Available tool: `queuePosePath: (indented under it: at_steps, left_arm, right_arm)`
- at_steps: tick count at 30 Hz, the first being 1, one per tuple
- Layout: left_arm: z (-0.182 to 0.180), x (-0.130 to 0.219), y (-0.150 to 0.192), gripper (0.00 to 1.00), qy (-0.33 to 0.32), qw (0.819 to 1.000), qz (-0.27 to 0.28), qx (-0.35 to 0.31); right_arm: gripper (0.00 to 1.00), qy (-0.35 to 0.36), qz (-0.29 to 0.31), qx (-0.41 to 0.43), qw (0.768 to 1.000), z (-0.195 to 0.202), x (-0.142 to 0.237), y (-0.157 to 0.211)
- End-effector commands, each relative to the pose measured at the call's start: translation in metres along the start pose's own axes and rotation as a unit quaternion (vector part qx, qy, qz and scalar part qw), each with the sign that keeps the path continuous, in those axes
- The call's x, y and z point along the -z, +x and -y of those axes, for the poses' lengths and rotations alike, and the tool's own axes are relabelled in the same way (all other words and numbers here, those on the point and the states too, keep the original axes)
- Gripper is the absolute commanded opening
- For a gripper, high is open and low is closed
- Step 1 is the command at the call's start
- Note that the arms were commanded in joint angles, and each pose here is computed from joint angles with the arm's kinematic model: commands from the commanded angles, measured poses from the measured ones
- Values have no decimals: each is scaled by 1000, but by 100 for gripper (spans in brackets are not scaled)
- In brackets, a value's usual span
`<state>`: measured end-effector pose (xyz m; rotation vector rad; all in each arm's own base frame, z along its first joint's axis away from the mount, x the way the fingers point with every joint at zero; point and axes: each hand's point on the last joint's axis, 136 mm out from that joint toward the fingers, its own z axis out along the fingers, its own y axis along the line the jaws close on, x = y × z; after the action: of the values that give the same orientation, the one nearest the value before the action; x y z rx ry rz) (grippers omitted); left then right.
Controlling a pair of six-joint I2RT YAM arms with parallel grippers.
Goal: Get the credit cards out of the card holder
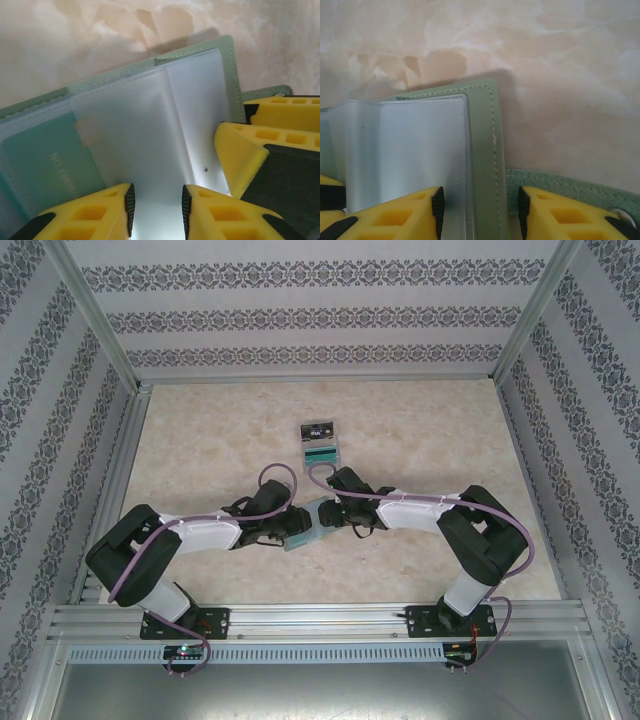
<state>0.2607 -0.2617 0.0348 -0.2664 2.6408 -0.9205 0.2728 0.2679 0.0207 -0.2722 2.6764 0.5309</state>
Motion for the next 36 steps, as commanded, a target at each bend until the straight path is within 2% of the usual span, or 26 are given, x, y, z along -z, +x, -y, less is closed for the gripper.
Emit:
queuePosePath:
  at_steps: [1, 14, 22, 31, 36]
  left_arm:
    - [12, -5, -2, 34, 20, 1000, -2, -3]
    - [52, 5, -16, 37, 88, 996, 20, -26]
    - [68, 11, -21, 37, 107, 993, 27, -43]
    - [72, 26, -26, 37, 104, 992, 44, -61]
    - [44, 47, -30, 37, 56, 994, 72, -56]
  right_arm:
    - [46, -20, -38, -11, 999, -6, -2, 26]
    - [46, -28, -25, -35, 999, 0, 6, 25]
    - [47, -22, -13, -43, 999, 8, 12, 26]
    - [49, -14, 18, -14, 1000, 1, 31, 16]
    - [50, -11, 26, 23, 999, -16, 37, 12]
